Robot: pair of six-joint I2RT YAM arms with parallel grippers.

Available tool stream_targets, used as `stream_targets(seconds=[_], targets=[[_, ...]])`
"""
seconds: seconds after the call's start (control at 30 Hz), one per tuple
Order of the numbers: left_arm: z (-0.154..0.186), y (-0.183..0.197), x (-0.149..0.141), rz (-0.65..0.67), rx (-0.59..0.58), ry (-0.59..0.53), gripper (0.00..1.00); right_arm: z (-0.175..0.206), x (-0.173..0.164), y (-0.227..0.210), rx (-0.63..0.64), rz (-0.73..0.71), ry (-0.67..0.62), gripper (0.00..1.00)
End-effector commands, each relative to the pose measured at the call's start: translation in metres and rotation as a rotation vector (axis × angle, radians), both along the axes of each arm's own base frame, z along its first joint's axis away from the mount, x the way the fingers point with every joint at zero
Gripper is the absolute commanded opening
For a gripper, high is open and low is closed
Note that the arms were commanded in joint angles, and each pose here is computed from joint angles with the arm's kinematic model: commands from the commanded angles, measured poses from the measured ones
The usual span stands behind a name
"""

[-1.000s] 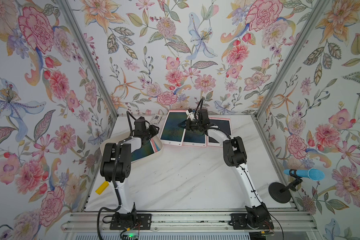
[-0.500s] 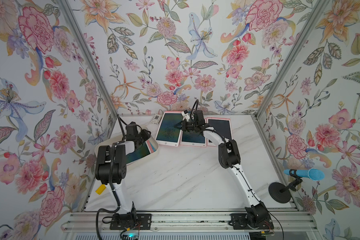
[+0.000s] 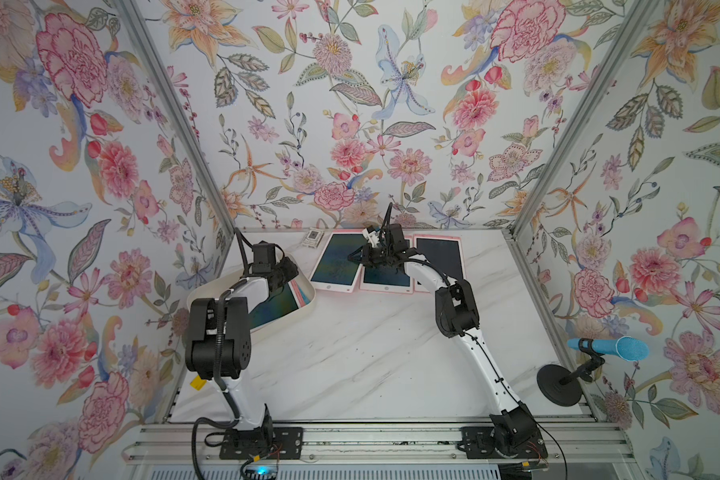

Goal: Take out the writing tablet from the storage box
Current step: Move the storage box to the center of the board.

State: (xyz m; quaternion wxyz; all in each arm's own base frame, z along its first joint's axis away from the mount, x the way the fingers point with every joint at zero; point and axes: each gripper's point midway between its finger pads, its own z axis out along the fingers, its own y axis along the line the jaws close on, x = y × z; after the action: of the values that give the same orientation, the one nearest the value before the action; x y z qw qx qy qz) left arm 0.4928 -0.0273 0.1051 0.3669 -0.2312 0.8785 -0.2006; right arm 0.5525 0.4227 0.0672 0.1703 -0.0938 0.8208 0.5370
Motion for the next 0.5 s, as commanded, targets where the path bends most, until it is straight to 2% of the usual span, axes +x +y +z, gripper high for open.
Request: stream_targets(seconds=[0.0, 0.17, 0.27, 0.47], targets=[[0.03, 0.0, 0.006, 0.0, 0.073, -0.036, 0.37, 0.001, 0.0, 0.004, -0.026, 0.003, -0.03, 0.3], [0.039, -0.014, 0.016, -0.031, 0.071, -0.055, 0.37, 0.003, 0.0, 0.001, -0.047, -0.008, -0.032, 0.34], [0.047, -0.026, 0.024, -0.058, 0.073, -0.072, 0.37, 0.005, 0.0, 0.0, -0.056, -0.011, -0.027, 0.41], [0.05, -0.057, 0.036, -0.153, 0.056, -0.083, 0.37, 0.015, 0.002, -0.003, -0.052, -0.026, -0.028, 0.47]])
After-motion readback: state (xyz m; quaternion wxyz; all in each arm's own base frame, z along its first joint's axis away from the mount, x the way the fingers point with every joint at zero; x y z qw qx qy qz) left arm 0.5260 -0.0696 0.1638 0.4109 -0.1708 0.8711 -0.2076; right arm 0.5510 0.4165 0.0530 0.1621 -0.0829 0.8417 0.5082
